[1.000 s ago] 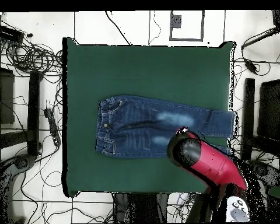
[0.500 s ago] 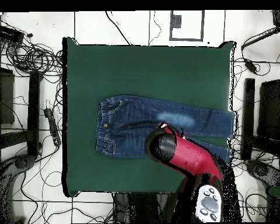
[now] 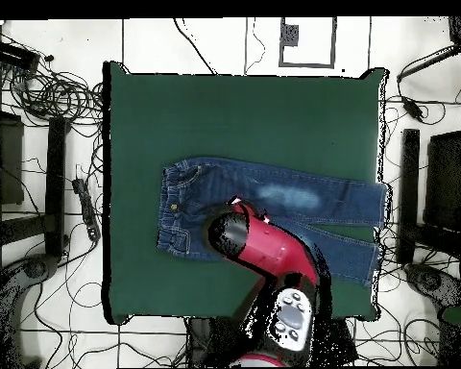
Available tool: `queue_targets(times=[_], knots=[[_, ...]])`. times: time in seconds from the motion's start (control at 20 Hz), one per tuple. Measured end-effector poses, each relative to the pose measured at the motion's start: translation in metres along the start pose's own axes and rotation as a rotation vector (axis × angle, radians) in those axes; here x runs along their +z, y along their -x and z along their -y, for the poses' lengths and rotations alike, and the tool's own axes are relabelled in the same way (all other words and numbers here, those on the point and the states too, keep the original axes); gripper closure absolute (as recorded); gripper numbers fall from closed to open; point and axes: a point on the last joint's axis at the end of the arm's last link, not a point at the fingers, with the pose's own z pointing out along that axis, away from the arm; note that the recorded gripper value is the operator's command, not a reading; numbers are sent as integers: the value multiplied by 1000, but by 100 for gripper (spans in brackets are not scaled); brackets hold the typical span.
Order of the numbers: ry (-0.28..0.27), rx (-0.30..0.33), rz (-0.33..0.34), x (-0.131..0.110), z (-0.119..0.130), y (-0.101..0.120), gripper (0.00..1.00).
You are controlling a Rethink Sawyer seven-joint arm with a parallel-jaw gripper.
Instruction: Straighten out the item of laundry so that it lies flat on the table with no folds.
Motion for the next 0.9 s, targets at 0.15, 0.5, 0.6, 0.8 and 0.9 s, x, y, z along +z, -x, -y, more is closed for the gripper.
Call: queue_targets(times=[0.15,0.5,0.6,0.8,0.9], knots=[[-4,43,-6,5,-31,-20,0],[-7,207,-37,23,-86,-67,0],[-12,249,-40,27,-94,-75,0],[-42,377,-12,36,-110,-94,0],[-57,434,12,38,-115,-101,0]])
